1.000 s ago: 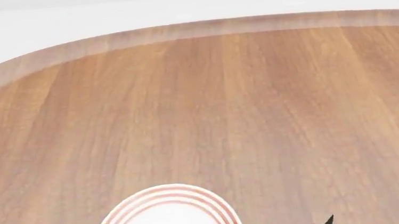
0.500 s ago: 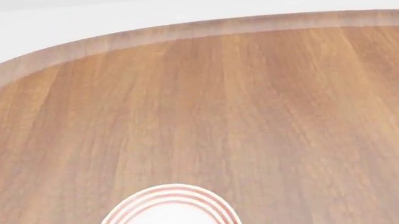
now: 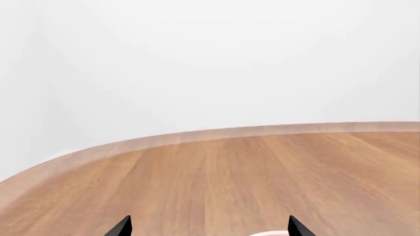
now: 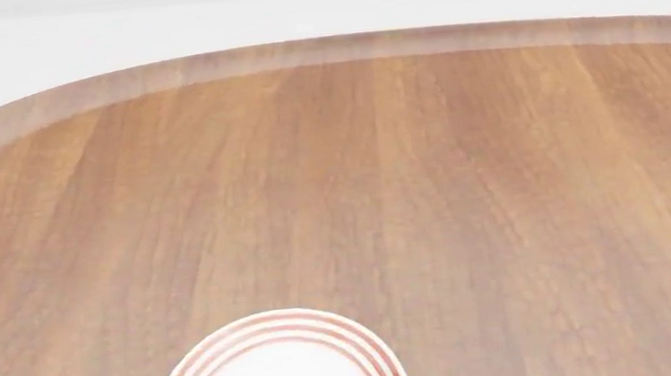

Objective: Put the red mug on the left plate.

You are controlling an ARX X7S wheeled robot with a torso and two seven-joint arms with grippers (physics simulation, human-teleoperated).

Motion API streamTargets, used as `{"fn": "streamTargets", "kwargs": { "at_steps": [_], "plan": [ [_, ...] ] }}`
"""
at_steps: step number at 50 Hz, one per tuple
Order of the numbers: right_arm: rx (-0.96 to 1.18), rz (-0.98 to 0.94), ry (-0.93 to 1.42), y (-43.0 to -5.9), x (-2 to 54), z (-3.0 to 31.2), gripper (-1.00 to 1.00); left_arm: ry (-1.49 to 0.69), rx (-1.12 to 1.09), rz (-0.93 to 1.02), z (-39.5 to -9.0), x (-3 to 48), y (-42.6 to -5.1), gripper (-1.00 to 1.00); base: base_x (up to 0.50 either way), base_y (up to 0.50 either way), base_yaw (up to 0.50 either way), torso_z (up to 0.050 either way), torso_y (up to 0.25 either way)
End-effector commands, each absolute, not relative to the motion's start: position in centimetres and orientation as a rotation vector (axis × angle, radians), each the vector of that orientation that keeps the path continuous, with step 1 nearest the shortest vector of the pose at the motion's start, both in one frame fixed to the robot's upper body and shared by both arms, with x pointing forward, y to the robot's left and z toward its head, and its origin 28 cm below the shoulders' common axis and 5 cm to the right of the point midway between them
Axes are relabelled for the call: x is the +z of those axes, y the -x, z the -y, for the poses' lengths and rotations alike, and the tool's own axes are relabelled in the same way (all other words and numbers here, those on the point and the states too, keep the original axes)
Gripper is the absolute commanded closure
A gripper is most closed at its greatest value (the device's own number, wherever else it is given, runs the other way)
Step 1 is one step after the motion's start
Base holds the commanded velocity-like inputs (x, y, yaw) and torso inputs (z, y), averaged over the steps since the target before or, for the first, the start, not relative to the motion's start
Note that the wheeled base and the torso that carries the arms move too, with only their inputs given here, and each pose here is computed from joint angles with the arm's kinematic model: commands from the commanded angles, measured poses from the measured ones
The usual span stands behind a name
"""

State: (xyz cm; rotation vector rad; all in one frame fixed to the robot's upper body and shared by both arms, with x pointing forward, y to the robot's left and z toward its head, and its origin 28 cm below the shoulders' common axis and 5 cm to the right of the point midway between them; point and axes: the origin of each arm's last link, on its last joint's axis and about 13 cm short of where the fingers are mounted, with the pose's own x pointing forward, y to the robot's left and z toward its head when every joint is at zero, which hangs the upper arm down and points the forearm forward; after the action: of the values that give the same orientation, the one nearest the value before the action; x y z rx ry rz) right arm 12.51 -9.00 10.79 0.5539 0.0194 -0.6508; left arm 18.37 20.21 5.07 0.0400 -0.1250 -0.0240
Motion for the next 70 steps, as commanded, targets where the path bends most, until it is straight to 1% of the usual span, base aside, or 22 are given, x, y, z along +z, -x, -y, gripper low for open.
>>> {"fn": "streamTargets", "kwargs": {
  "at_steps": [1,17,18,19,20,44,53,70],
  "plan": [
    [-0.717,-0.029,-0.568,-12.7,10.4,9.5,-1.0,-0.039,-0.025,0.123,-20.2,5.0,-18.4,-1.0,0.0,0.0,0.0,0.0,0.0],
    [-0.752,-0.091,-0.573,-13.9,9.0,9.8,-1.0,-0.045,-0.03,0.123,-20.1,5.0,-18.4,-1.0,0.0,0.0,0.0,0.0,0.0],
    [-0.746,-0.105,-0.576,-14.2,8.8,9.8,-1.0,-0.045,-0.032,0.123,-20.1,5.0,-18.4,-1.0,0.0,0.0,0.0,0.0,0.0],
    [-0.749,-0.261,-0.683,-16.6,7.4,9.6,-1.0,-0.051,-0.024,0.125,-20.3,5.0,-18.4,-1.0,0.0,0.0,0.0,0.0,0.0],
    [-0.74,-0.272,-0.704,-16.6,7.5,9.7,-1.0,-0.053,-0.025,0.125,-20.2,5.0,-18.4,-1.0,0.0,0.0,0.0,0.0,0.0],
    [-0.768,-0.248,-0.744,-17.8,9.2,10.0,-1.0,-0.055,-0.024,0.123,-20.2,4.9,-18.4,-1.0,0.0,0.0,0.0,0.0,0.0],
    [-0.835,-0.21,-0.677,-18.5,9.1,9.9,-1.0,-0.053,-0.023,0.123,-20.3,5.0,-18.4,-1.0,0.0,0.0,0.0,0.0,0.0],
    [-0.883,-0.231,-0.637,-19.6,8.1,9.6,-1.0,-0.051,-0.018,0.125,-20.4,5.0,-18.4,-1.0,0.0,0.0,0.0,0.0,0.0]
  ]
}}
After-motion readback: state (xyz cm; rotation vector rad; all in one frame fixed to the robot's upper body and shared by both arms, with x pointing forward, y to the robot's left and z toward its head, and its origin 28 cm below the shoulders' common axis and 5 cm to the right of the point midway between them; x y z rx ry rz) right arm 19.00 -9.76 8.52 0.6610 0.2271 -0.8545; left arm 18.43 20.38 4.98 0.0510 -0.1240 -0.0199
